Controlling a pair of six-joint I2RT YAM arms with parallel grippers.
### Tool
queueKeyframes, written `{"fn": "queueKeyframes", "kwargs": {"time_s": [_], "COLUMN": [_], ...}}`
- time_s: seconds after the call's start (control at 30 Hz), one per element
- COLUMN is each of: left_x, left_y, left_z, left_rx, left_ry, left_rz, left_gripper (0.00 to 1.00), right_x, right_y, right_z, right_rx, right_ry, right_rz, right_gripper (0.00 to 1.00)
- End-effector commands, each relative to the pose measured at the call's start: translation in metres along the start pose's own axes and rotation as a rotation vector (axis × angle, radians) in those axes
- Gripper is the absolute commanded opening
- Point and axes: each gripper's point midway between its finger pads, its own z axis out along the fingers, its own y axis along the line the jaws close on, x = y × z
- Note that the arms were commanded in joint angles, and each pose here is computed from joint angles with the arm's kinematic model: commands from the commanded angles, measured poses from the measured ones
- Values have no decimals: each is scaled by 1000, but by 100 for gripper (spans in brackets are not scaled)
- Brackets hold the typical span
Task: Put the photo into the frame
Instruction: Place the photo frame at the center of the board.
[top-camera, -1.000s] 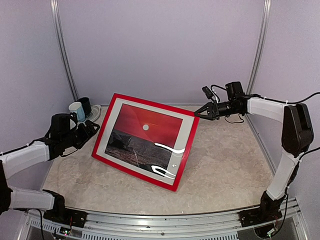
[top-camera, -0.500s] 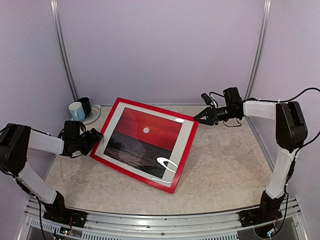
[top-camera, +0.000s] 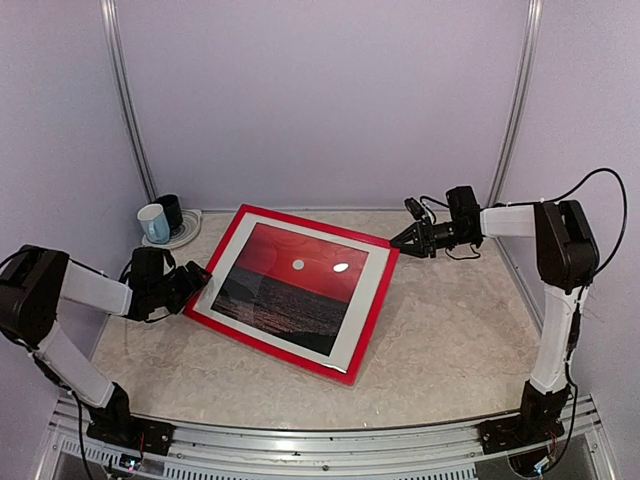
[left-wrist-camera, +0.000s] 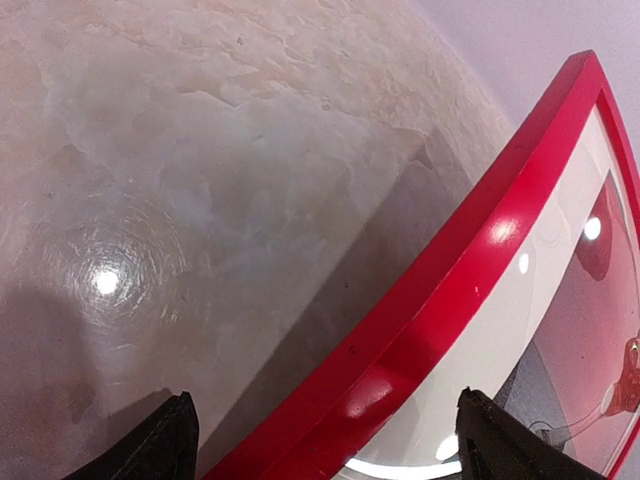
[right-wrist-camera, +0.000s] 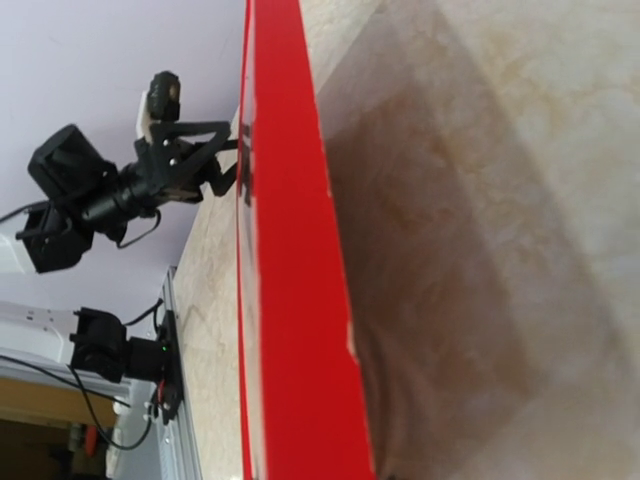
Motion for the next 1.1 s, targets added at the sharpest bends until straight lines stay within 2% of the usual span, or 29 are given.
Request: {"fn": "queueKeyframes", "kwargs": {"time_s": [0.0, 0.43, 1.07], "left_x": [19, 42, 68], "left_y": [-8, -12, -35], "left_z": [-4, -11, -29], "left_rx": [46, 84, 160], "left_ry": [49, 96, 135], "left_rz": [7, -7, -6], "left_gripper": [88, 87, 87], "right_x": [-23, -23, -30], "right_y": [-30, -74, -118], "right_z": [-8, -1, -14], "right_rx": [80, 110, 186], "right_ry": [-59, -55, -128], "right_rz": [-36, 72, 244], "right_gripper": [0, 0, 14]}}
